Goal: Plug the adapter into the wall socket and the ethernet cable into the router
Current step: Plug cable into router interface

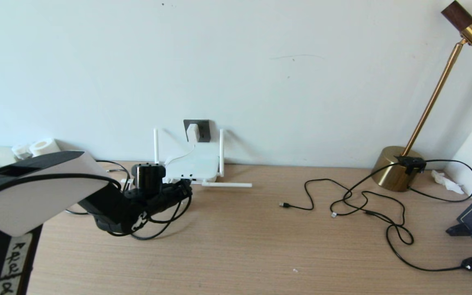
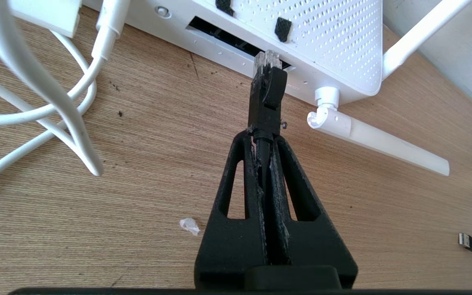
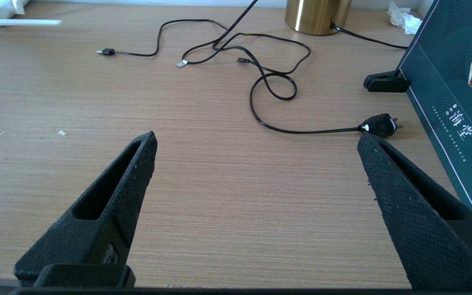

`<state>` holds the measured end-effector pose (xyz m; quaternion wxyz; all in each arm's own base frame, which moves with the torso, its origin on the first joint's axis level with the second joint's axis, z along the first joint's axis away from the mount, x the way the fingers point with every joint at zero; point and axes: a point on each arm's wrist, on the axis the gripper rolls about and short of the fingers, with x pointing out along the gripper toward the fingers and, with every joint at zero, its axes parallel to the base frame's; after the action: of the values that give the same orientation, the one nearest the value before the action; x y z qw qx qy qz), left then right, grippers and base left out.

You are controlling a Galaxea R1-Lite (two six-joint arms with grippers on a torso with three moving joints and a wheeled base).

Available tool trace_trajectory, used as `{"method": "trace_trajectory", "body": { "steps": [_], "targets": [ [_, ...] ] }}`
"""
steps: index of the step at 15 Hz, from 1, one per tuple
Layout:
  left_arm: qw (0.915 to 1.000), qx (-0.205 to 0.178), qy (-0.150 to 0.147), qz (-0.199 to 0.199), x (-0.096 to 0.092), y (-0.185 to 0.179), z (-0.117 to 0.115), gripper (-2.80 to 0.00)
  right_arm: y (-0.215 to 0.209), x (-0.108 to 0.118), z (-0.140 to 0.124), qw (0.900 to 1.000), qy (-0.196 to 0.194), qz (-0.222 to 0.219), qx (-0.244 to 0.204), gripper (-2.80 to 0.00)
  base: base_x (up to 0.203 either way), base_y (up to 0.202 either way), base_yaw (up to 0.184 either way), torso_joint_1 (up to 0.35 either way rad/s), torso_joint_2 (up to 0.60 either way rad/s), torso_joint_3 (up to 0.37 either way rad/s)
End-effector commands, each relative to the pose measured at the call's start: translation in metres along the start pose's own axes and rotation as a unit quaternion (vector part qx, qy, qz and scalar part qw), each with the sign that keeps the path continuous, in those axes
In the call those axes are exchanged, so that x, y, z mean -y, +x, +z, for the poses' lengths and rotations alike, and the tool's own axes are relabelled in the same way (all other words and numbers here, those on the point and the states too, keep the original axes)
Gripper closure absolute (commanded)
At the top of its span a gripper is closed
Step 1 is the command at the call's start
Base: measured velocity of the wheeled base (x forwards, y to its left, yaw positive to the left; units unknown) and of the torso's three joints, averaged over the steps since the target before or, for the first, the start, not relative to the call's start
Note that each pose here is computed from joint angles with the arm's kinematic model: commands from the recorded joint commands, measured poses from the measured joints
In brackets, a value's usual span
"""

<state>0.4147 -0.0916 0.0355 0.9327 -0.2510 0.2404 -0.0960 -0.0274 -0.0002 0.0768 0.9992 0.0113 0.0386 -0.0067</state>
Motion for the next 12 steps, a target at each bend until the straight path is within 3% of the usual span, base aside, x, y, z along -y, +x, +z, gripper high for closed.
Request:
{"method": "trace_trajectory", "body": {
  "steps": [1,12],
  "targets": [
    [1.0000,0.000,-0.001,0.000,-0.0006,0.0010,-0.0010,0.00,0.0001,0.0000,-0.0001,1.000,0.000,0.000,-0.001,-2.80,0.000,0.000,0.000,0.000,0.00,0.000],
    [1.0000,-0.002,-0.001,0.000,-0.0009,0.0016,-0.0026,0.00,0.0001,0.0000,-0.0001,1.000,0.000,0.000,-0.001,-2.80,0.000,0.000,0.000,0.000,0.00,0.000]
  ]
}}
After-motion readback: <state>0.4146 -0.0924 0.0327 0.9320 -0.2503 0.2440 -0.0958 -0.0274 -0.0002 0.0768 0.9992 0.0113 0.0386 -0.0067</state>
